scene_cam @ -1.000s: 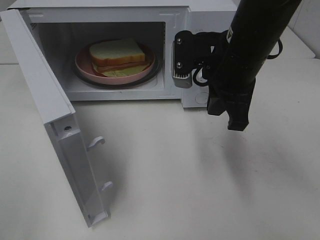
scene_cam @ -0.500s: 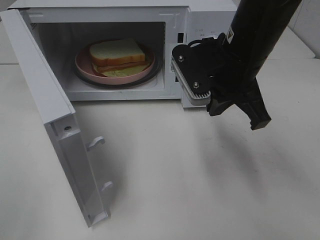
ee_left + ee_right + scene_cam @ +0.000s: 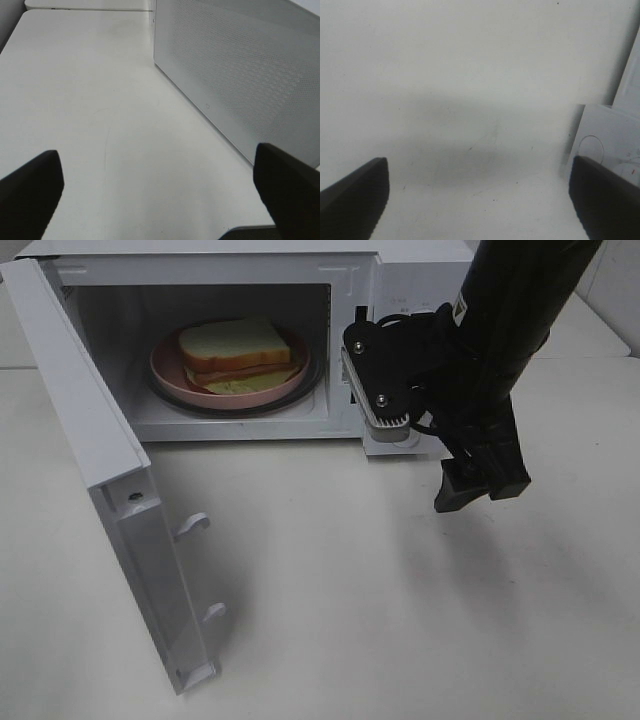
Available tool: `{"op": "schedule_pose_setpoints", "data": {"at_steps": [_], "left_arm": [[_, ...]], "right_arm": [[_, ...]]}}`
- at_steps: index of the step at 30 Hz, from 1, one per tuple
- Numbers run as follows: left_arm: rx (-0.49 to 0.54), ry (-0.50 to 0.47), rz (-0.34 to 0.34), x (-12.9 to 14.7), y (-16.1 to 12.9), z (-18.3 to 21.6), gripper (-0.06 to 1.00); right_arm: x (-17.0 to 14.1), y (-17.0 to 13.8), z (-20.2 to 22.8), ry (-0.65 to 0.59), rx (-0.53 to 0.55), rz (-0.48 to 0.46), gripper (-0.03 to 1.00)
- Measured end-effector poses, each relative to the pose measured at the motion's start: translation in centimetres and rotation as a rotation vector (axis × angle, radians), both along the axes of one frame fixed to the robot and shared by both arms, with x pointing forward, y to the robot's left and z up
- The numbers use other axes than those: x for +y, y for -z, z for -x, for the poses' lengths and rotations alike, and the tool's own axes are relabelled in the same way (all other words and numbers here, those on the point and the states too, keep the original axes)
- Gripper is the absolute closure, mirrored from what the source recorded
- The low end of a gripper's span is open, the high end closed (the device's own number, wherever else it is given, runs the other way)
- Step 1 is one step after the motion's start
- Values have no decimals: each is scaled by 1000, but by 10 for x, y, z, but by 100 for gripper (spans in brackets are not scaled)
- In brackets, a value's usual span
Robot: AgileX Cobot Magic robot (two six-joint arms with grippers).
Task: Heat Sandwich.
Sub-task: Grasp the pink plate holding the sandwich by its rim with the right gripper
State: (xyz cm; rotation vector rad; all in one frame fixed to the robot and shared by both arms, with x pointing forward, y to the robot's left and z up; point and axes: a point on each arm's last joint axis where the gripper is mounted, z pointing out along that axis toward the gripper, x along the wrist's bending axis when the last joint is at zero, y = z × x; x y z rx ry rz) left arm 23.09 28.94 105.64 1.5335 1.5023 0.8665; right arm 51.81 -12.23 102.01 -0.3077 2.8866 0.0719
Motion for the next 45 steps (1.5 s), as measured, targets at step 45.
{"op": "schedule_pose_setpoints", "data": {"at_steps": [45], "left_arm": [[0, 0, 0, 0, 0, 0, -3]], "right_arm": [[77, -1, -39, -131, -249, -165, 10]]}}
